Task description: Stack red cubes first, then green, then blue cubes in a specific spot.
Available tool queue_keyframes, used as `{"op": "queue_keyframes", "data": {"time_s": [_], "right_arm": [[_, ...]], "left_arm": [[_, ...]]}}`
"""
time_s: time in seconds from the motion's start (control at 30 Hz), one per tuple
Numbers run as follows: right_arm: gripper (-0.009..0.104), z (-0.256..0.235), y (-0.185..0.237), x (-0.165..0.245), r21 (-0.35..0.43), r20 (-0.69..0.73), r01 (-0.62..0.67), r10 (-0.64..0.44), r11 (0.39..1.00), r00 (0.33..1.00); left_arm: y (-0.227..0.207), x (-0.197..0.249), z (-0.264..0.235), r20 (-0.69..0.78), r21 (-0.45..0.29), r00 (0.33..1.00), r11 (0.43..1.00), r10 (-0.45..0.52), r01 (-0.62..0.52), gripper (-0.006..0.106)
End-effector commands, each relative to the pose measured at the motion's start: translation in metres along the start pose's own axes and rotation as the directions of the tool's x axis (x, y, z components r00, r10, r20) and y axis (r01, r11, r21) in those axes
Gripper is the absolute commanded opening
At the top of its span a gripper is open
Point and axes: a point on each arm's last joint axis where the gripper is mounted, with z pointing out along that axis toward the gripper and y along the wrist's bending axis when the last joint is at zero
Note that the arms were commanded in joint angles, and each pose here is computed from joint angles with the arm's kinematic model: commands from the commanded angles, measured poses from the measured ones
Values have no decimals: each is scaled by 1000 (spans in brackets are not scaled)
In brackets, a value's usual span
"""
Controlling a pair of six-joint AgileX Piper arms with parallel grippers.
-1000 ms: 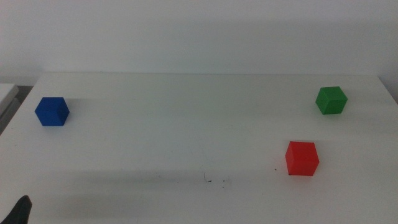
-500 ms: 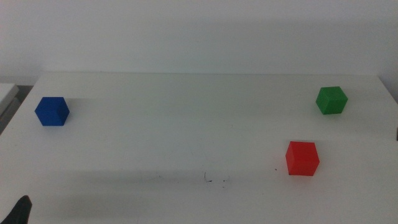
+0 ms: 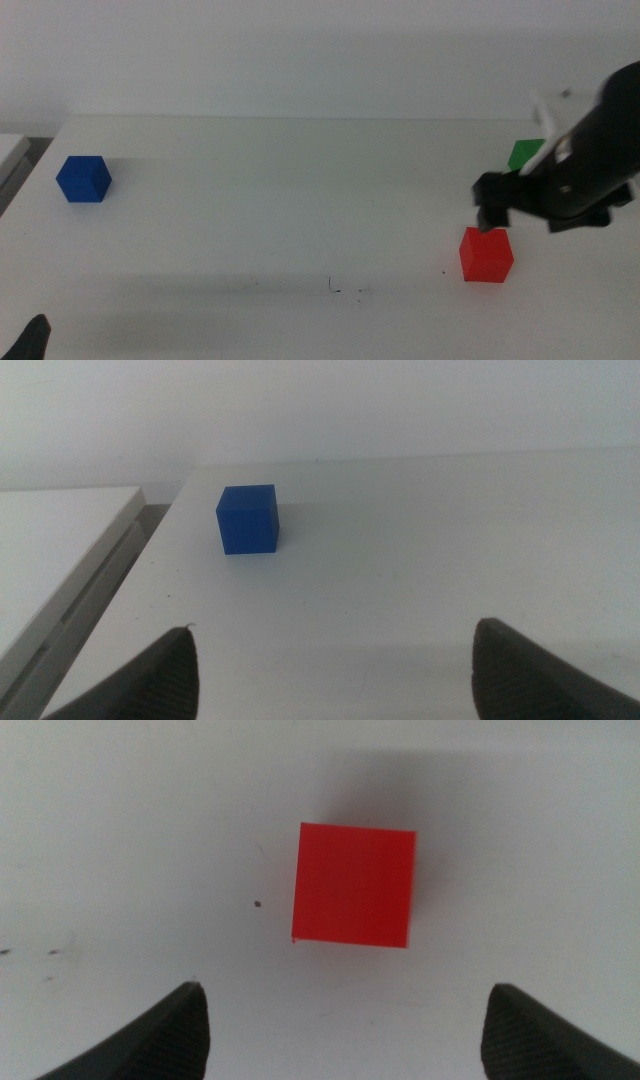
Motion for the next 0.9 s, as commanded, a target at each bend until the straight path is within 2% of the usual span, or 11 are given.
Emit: {"op": "queue_keyframes", "data": {"time_s": [0.0,0.33,0.67,0.77,0.87], "right_arm": [[93,19,5,-5,33,-11,-15,15,999,1000],[92,66,6,-14,100,1,-62,62,993,998],[78,103,11,-16,97,-13,-58,60,994,998],[65,113,11,-15,99,-25,-55,58,994,998],[38,118,12,-14,100,-30,-53,56,994,998]], "left_arm": [[0,-1,0,16,-4,1000,1000,7,-7,94],[0,-1,0,16,-4,1000,1000,5,-5,94],[0,-1,0,16,-4,1000,1000,5,-5,94],[0,-1,0,16,-4,1000,1000,5,-5,94],[0,-1,0,16,-4,1000,1000,5,-5,94]]}}
